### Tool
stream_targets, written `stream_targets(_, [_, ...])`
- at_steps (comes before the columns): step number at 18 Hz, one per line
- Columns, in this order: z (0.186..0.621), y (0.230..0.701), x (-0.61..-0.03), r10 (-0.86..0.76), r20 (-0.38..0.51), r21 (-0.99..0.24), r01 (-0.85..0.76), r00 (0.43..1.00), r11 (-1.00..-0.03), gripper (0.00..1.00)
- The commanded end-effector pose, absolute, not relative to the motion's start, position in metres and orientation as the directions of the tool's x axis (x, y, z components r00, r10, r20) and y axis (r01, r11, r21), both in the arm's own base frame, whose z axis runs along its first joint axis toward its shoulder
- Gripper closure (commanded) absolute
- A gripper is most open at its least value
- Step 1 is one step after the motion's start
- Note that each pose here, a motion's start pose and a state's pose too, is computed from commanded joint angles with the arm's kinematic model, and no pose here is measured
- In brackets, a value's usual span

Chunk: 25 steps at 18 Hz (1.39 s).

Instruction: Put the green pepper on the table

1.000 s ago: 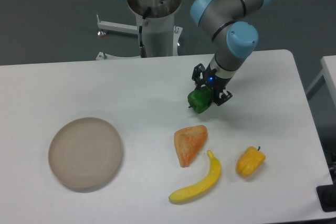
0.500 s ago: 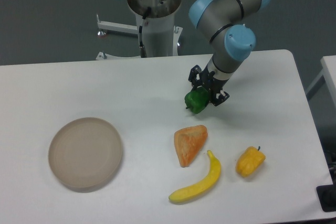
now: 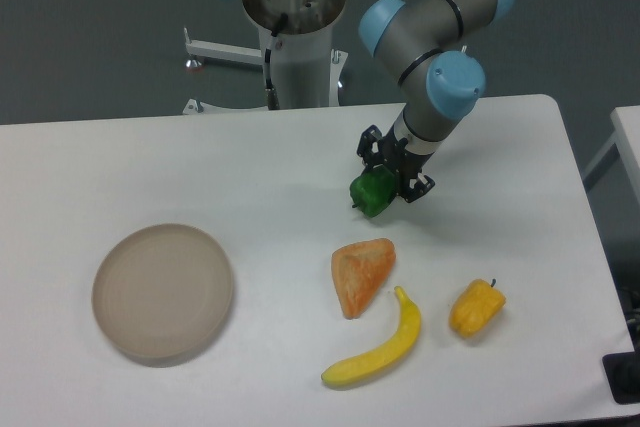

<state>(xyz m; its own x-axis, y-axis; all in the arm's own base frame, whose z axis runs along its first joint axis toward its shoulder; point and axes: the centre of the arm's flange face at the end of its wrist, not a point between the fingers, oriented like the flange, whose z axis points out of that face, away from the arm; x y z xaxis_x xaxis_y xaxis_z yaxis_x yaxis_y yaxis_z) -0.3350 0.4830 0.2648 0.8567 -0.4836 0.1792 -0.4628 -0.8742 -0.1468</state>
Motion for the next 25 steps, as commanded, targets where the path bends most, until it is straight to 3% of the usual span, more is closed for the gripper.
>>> stream_targets(25, [0.2604, 0.4835, -0.3356, -0.481, 0.187, -0.145, -0.461, 0.856, -0.876, 0.55])
